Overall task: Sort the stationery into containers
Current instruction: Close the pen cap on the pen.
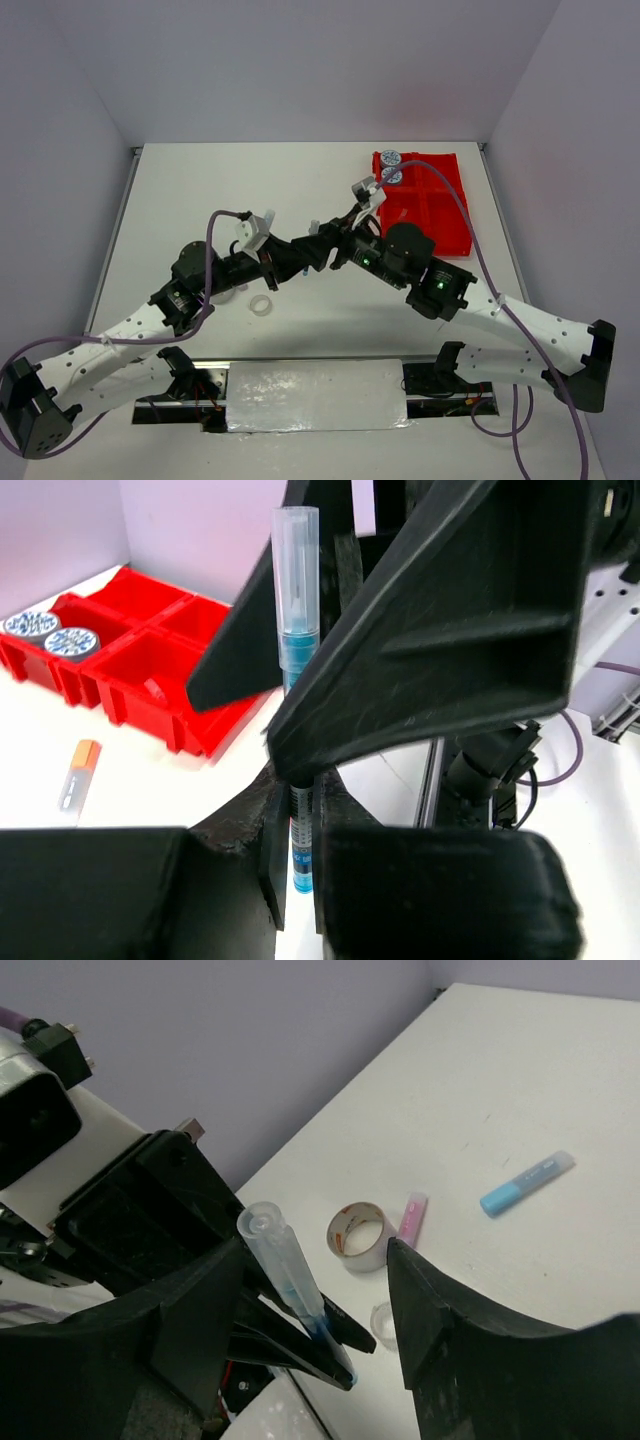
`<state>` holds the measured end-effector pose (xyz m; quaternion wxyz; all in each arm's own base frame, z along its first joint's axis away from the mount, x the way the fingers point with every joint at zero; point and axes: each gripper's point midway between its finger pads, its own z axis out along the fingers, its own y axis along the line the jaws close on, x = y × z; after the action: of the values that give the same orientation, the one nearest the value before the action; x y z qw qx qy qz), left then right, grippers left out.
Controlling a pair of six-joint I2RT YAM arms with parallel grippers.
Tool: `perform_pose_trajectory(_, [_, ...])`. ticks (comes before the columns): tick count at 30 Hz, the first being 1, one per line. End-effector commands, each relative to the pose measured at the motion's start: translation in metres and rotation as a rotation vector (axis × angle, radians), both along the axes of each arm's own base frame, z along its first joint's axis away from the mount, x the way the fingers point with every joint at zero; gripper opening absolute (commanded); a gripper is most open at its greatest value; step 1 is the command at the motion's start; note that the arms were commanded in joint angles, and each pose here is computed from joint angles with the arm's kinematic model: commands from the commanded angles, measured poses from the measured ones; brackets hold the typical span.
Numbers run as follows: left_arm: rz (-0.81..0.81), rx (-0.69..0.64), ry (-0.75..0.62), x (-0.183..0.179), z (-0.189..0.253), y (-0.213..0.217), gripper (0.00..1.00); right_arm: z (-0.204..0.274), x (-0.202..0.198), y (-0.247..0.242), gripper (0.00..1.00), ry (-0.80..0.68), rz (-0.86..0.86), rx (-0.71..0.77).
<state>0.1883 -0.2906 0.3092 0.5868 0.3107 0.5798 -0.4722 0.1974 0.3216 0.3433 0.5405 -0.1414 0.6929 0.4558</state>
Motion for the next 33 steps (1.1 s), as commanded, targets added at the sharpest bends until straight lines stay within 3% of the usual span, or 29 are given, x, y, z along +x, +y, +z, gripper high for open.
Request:
perform_pose_trajectory(1, [-0.049,-0.071,-0.108,-0.011,0.029,0.001,0.0,0.048,-0.013,-0.01,0.67,-0.123,0.04,0.026])
perform_pose_trajectory(10, [-0.213,-0.018,-0.117,-0.034,0.017,-0.011,0.0,0.091,-0.031,-0.028,0.77,-0.373,0.128,-0.043])
perform_pose_trajectory(15, [-0.335,-0.003,-0.144,-0.054,0.018,-0.014,0.0,0.088,-0.034,-0.033,0.78,-0.383,0.256,-0.077])
perform_pose_trajectory(18, [-0.328,-0.001,-0.14,-0.052,0.018,-0.015,0.0,0.085,-0.043,-0.034,0.77,-0.39,0.312,-0.078])
perform_pose_trajectory(23, [-0.293,-0.012,-0.134,-0.046,0.019,-0.014,0.0,0.064,-0.042,-0.032,0.66,-0.352,0.317,-0.077])
perform_pose_trajectory(27, [-0.282,-0.009,-0.119,-0.041,0.017,-0.017,0.0,0.058,-0.049,-0.029,0.64,-0.346,0.355,-0.054])
perform_pose_trajectory(32, [-0.276,-0.015,-0.113,-0.039,0.018,-0.018,0.0,0.046,-0.046,-0.026,0.49,-0.329,0.353,-0.063])
perform_pose_trajectory(33, [-0.274,-0.018,-0.117,-0.039,0.019,-0.018,0.0,0.045,-0.045,-0.026,0.43,-0.322,0.351,-0.063])
